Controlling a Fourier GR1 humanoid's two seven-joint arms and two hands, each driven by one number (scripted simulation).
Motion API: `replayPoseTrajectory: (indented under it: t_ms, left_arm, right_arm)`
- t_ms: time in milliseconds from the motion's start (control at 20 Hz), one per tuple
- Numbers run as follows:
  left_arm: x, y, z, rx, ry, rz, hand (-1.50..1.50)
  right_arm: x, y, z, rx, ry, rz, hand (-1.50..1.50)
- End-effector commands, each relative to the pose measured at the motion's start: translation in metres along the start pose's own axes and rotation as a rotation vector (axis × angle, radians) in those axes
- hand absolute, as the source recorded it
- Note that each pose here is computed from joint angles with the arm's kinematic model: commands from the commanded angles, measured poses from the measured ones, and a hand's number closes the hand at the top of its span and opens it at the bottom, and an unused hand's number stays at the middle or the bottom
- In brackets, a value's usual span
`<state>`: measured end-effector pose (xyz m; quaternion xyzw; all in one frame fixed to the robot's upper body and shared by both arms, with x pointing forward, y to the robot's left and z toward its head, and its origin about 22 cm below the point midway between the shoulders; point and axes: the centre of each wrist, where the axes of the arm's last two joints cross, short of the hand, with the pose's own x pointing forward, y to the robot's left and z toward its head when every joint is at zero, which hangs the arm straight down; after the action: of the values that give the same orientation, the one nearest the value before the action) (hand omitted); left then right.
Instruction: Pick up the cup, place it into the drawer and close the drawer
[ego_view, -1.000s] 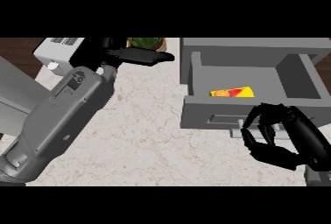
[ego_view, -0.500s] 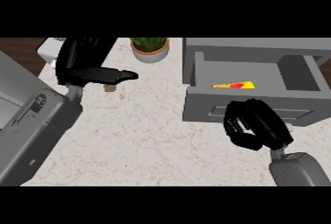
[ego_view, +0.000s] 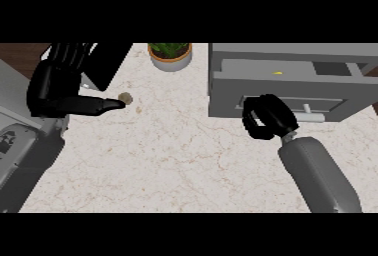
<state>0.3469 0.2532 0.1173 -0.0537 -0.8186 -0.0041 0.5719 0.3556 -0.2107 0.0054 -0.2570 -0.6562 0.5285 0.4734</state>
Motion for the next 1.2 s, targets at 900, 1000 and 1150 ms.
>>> replayPoseTrajectory:
  t_ms: [900, 1000, 1150]
  left_arm:
    - [-0.013, 0.026, 0.030, -0.076, 0.022, 0.060, -1.50]
    - [-0.014, 0.023, 0.025, -0.088, 0.001, 0.059, -1.50]
    - [-0.018, 0.010, 0.029, -0.098, 0.012, 0.080, -1.50]
  right_arm:
    - [-0.066, -0.076, -0.048, 0.009, 0.149, -0.133, 1.50]
    - [-0.071, -0.077, -0.044, 0.014, 0.129, -0.156, 1.50]
    - [-0.075, -0.078, -0.040, -0.040, 0.119, -0.178, 1.50]
